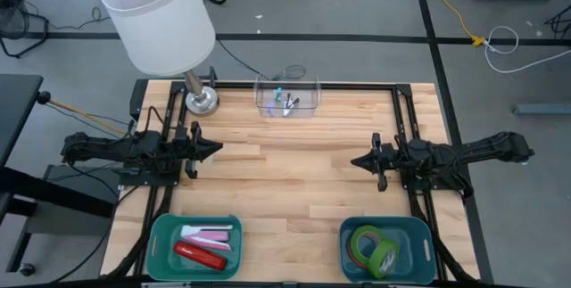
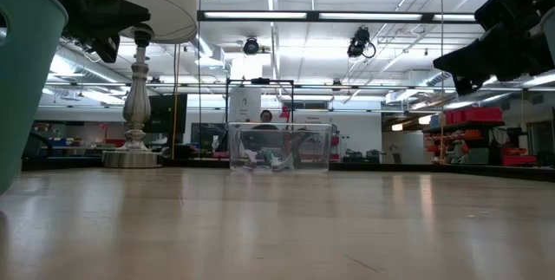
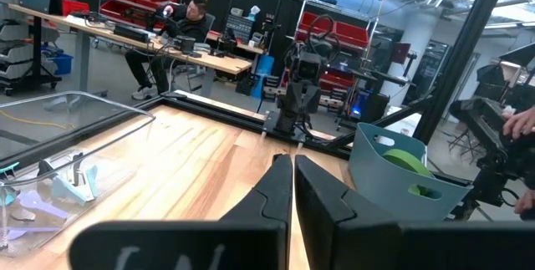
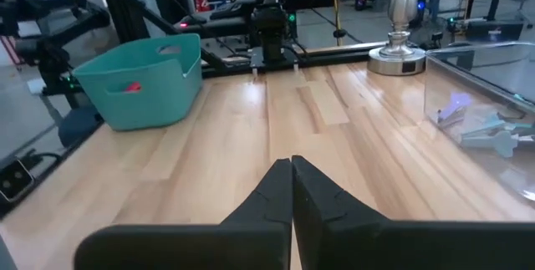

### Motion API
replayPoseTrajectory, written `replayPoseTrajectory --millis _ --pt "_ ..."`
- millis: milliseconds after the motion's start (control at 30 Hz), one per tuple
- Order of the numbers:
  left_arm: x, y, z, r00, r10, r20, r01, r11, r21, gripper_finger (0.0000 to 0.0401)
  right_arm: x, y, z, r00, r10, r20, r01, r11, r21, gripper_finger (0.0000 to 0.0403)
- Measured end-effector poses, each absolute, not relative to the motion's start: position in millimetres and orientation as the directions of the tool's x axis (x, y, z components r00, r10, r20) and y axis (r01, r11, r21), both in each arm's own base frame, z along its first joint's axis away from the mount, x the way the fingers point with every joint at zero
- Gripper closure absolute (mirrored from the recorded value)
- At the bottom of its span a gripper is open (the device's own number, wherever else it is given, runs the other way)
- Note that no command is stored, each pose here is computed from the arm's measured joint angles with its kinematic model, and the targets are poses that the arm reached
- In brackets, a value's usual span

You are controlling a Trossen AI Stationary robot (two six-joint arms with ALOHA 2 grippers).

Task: Pick and place Stapler, Stapler remover, tape
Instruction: Return to Home Position

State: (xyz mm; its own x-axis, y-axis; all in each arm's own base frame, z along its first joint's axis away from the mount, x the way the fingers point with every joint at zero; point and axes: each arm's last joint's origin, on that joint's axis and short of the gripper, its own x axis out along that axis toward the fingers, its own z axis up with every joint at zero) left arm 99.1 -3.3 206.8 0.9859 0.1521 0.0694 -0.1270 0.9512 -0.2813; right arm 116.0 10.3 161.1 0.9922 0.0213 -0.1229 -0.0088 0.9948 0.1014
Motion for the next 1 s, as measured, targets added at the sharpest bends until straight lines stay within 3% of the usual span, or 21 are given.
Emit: replayPoseTrajectory --millis 1000 --pt "99.1 -3.3 206.8 0.986 0.152 0.069 -0.127 0.951 -0.281 0.0383 99.9 8.6 166.6 1.0 0.023 -0.018 -0.022 0.999 0.026 0.04"
